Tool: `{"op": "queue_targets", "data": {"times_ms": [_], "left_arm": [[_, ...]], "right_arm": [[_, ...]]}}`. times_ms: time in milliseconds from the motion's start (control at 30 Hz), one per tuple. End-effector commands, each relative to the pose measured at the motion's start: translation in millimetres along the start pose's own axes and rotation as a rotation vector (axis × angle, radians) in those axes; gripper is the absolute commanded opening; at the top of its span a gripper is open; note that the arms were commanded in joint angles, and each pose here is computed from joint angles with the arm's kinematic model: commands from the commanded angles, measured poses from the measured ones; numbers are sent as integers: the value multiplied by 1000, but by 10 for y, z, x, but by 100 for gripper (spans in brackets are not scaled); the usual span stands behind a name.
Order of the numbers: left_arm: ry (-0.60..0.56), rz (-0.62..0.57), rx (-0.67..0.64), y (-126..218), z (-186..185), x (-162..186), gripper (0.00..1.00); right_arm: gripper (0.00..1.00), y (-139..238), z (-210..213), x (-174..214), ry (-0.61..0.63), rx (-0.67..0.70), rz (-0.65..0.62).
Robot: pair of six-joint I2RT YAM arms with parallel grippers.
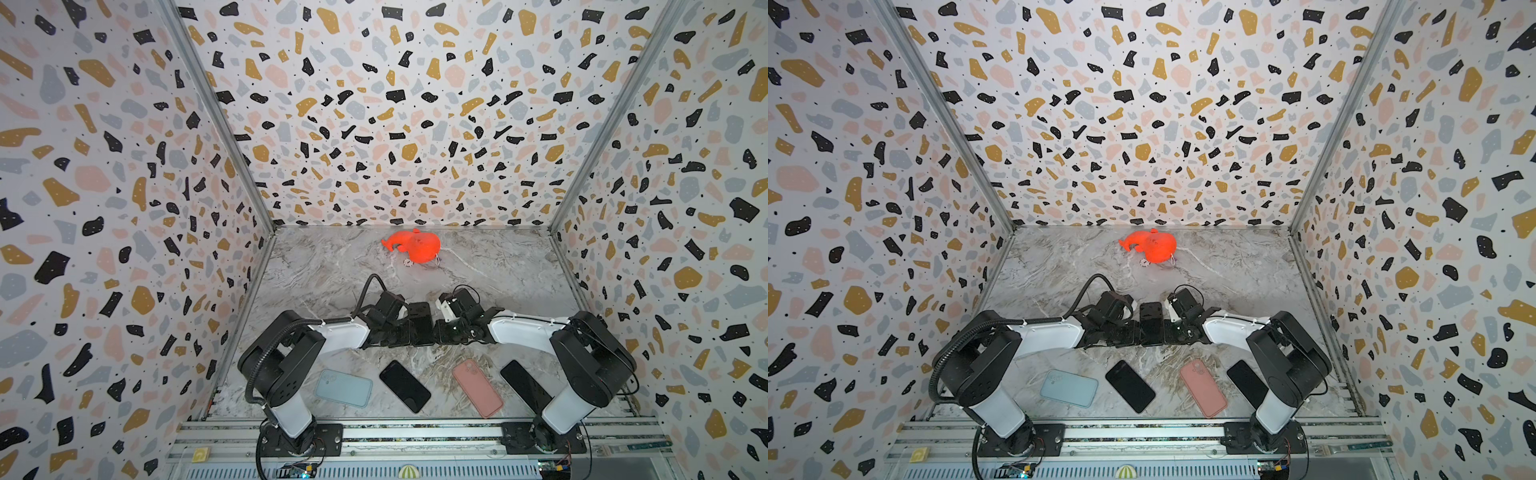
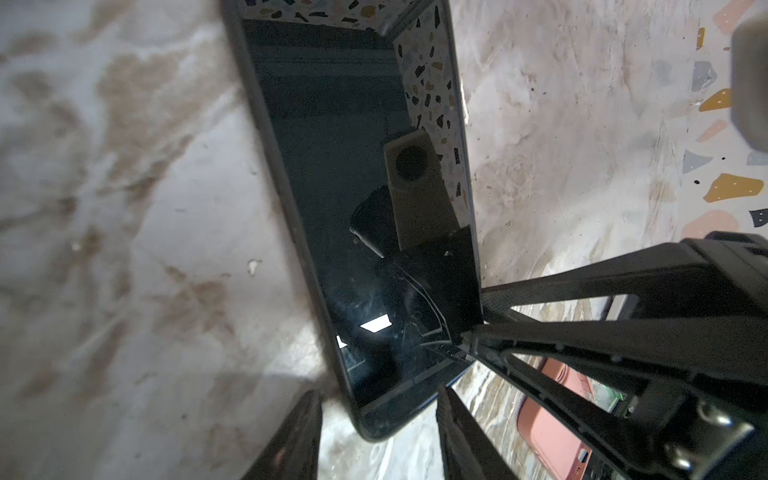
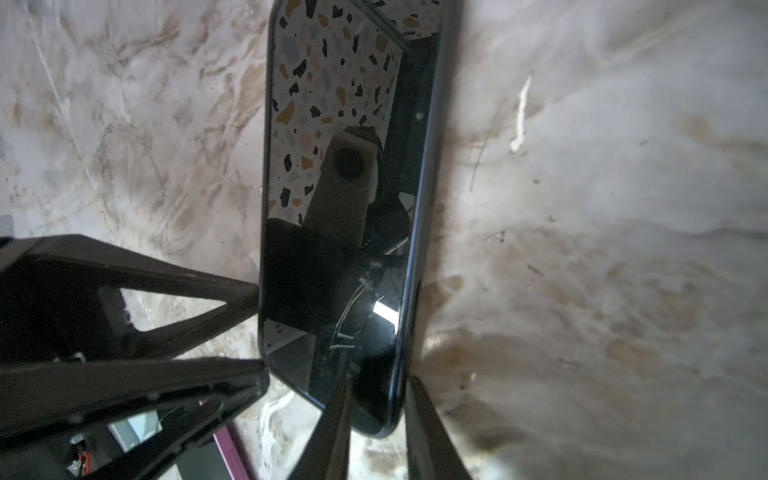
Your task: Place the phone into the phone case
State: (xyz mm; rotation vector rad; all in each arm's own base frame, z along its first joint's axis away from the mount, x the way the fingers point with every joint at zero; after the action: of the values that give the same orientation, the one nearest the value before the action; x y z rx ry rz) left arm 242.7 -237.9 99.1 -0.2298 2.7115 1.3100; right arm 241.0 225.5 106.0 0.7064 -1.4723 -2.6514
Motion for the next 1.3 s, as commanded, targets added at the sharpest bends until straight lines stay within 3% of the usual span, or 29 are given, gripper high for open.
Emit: {"op": "queue_targets", "data": {"times_ms": [0, 767, 1267], "left_arm": [[6, 19, -12, -62, 37, -5, 48], [24, 29, 9, -128, 64, 10, 46], [35, 33, 0, -147, 73, 18, 34]], "right_arm": [[23, -26, 3, 44, 0, -1, 11], [15, -159, 4, 199, -23, -20, 57], [9, -186, 74, 208, -30, -53, 61]]}}
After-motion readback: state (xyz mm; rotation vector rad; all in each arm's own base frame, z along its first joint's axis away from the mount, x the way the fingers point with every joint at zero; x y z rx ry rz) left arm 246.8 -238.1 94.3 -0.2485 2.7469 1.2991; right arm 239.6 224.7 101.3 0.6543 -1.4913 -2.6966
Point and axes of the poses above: each gripper's point midway between its finger pads, its own y axis back along the fingers, its own z axis along the line the jaws close on, x = y × z, the point moved 9 cm from there along y, back along the fingers, and after that the axes turned 9 degrees about y, right-handed, at the moved point
